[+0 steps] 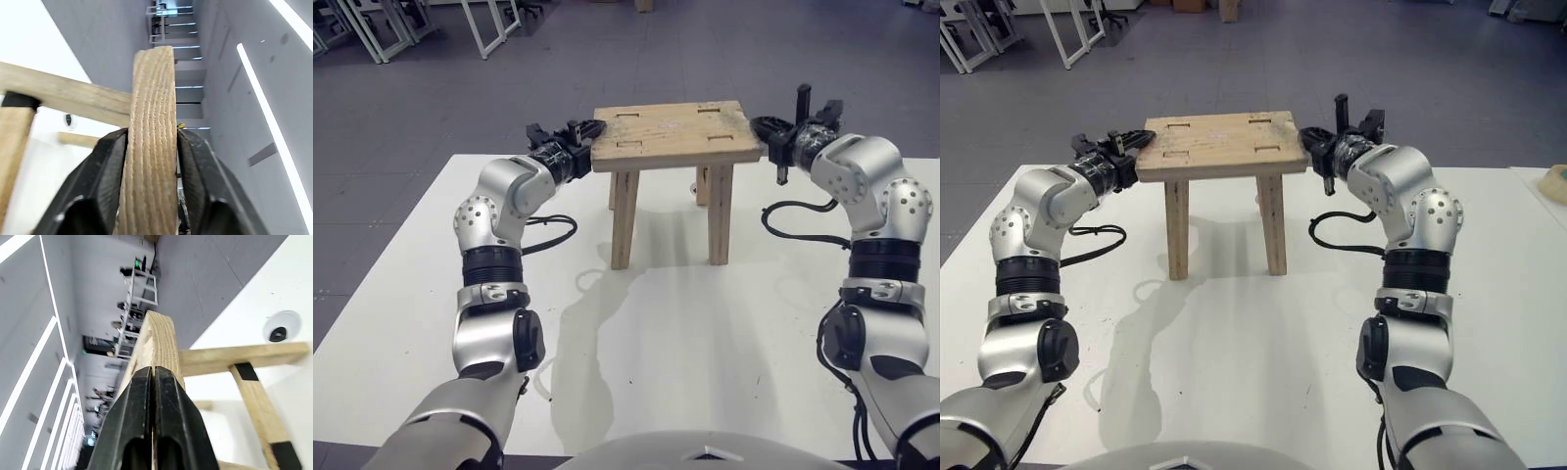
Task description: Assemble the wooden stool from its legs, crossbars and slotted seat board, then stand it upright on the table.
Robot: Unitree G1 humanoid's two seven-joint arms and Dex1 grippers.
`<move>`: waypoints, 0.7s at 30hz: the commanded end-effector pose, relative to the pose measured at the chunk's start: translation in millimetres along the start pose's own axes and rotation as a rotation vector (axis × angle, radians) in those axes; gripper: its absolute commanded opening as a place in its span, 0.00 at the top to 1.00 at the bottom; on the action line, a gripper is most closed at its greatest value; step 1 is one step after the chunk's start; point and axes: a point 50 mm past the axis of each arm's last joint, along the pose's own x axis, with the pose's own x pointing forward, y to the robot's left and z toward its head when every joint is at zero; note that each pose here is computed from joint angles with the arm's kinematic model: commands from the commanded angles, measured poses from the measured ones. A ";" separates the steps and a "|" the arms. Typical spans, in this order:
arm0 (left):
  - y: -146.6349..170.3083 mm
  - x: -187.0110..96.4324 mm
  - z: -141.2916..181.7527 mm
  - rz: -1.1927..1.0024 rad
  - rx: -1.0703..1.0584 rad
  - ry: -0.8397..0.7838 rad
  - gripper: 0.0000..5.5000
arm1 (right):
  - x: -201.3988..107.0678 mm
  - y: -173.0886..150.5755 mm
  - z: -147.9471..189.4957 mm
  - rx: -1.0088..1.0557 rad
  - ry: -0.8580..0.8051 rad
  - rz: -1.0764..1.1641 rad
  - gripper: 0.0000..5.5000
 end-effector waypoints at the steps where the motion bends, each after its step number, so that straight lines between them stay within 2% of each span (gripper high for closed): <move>1: 29.3 -3.8 3.8 0.109 0.104 0.013 0.53 | -2.4 -17.3 -3.0 -0.070 0.042 -0.010 0.83; 3: 26.3 -11.1 10.7 0.076 0.153 -0.018 0.47 | -4.5 -13.7 4.3 -0.101 0.000 0.024 0.77; 5: 22.9 -24.7 21.3 0.035 0.174 -0.082 0.45 | -7.0 -3.1 10.0 -0.150 -0.039 0.079 0.69; 9: 0.4 -35.8 34.3 -0.111 0.141 -0.180 0.45 | -8.7 5.6 23.5 -0.158 -0.117 0.123 0.69; 11: -15.3 -39.8 41.3 -0.160 0.190 -0.239 0.45 | -8.3 8.8 27.8 -0.200 -0.146 0.133 0.69; 12: -28.4 -43.2 48.9 -0.182 0.288 -0.319 0.45 | -8.2 19.1 31.8 -0.270 -0.175 0.162 0.69; 14: -71.2 -46.6 58.4 -0.198 0.601 -0.502 0.45 | -8.9 59.2 30.3 -0.577 -0.226 0.266 0.69; 16: -117.1 -40.2 46.6 -0.245 0.883 -0.592 0.45 | -9.4 103.0 19.0 -0.836 -0.278 0.410 0.69; 18: -152.8 -28.2 29.0 -0.302 1.076 -0.655 0.45 | -9.6 137.4 11.1 -0.984 -0.350 0.532 0.69; 20: -167.2 -9.2 12.6 -0.342 1.169 -0.641 0.45 | -2.8 152.8 5.2 -1.086 -0.390 0.593 0.69; 21: -163.4 2.8 7.6 -0.326 1.191 -0.609 0.45 | 5.4 150.3 2.6 -1.105 -0.377 0.590 0.69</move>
